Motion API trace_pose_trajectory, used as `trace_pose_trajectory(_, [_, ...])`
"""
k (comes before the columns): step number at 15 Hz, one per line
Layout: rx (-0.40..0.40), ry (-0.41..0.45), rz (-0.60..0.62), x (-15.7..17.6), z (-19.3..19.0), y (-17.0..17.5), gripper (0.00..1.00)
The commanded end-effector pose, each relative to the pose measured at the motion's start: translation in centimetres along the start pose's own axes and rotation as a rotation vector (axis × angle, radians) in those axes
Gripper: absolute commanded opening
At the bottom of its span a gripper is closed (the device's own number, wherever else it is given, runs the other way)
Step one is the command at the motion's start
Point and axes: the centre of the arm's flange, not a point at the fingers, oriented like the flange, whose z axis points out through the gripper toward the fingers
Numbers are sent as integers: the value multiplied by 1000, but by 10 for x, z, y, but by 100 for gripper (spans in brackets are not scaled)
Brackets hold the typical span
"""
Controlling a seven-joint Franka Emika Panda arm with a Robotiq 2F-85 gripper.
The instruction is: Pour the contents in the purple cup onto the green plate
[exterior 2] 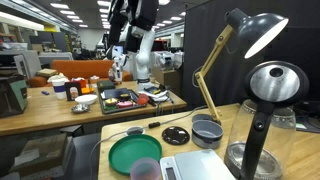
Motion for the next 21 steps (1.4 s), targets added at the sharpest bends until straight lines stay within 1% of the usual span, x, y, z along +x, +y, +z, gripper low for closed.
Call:
trace_pose_trajectory(1, [0, 1, 0, 0, 0, 0, 100])
trace_pose_trajectory(6, [-18, 63, 44, -2, 5, 3, 100])
trace_pose_trajectory(10, [-10, 69, 10, 2, 12, 6, 100])
trace_pose_trajectory(13, [-28, 126, 28, 6, 13, 11, 100])
trace_pose_trajectory(14, [-11, 156, 41, 8, 15, 14, 100])
trace_pose_trajectory(15, [-15, 105, 33, 11, 10, 9, 100])
trace_pose_trajectory(17, [-15, 125, 40, 13, 11, 13, 100])
trace_pose_trajectory(21, [-14, 129, 40, 12, 11, 13, 100])
